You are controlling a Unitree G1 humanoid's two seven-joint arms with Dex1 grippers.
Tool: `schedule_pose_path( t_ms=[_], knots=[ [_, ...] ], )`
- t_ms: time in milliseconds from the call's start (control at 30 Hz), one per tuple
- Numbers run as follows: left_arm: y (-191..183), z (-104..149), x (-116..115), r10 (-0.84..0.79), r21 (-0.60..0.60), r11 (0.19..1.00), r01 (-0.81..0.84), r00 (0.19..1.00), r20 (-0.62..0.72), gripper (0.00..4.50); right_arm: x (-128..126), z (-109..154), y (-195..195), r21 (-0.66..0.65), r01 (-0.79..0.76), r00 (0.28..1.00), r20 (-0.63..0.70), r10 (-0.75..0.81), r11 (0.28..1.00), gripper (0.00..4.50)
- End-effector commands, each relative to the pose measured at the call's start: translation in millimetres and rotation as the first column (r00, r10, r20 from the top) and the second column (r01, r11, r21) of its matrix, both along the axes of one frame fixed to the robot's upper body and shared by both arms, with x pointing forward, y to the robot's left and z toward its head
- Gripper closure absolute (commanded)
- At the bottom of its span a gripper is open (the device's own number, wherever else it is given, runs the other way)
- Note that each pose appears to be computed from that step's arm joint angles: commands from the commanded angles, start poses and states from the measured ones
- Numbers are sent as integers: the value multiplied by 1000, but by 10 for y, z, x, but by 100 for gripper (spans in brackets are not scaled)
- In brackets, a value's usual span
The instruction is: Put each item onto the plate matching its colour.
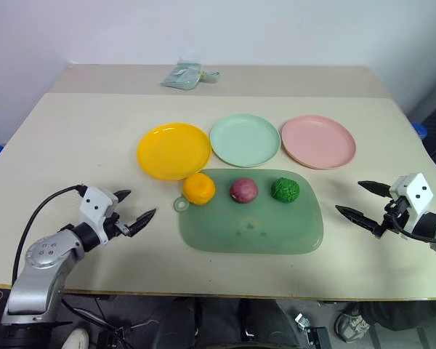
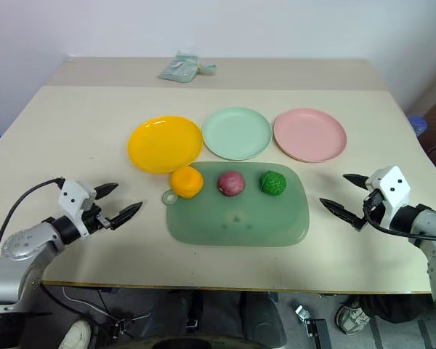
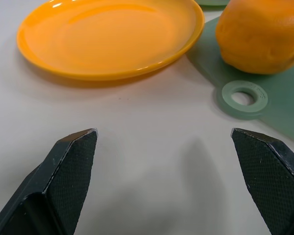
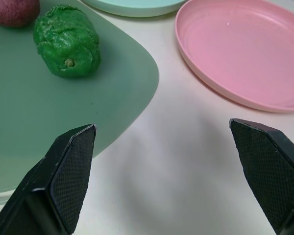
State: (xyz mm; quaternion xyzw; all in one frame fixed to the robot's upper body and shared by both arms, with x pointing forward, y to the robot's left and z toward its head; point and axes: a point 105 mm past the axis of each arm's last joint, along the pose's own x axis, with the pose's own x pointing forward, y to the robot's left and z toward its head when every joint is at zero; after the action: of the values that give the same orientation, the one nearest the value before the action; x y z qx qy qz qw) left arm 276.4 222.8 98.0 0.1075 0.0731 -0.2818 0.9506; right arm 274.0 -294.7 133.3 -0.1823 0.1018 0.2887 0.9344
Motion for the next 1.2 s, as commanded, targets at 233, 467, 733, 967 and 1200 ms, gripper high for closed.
schedule_pose_path(
  t_ms=[233,467,733,967,1200],
  knots=[
    [-127,180,15,-7,-44,999,11,997,75,0,125,254,88,-10,-6,995,100,7,1000,5],
    [-397,255,92,-137,-87,986,144,987,82,0,153,369,251,-10,-20,988,153,21,1000,5],
    [-784,242,307,-352,4,936,353,932,87,0,-13,440,652,58,-100,980,177,88,993,5],
    [-1024,190,514,-438,58,899,435,897,63,0,-202,298,853,110,-126,983,147,110,986,5],
    [-1236,203,547,-493,24,870,492,868,56,0,-244,189,895,131,-132,985,130,115,983,5]
  ],
)
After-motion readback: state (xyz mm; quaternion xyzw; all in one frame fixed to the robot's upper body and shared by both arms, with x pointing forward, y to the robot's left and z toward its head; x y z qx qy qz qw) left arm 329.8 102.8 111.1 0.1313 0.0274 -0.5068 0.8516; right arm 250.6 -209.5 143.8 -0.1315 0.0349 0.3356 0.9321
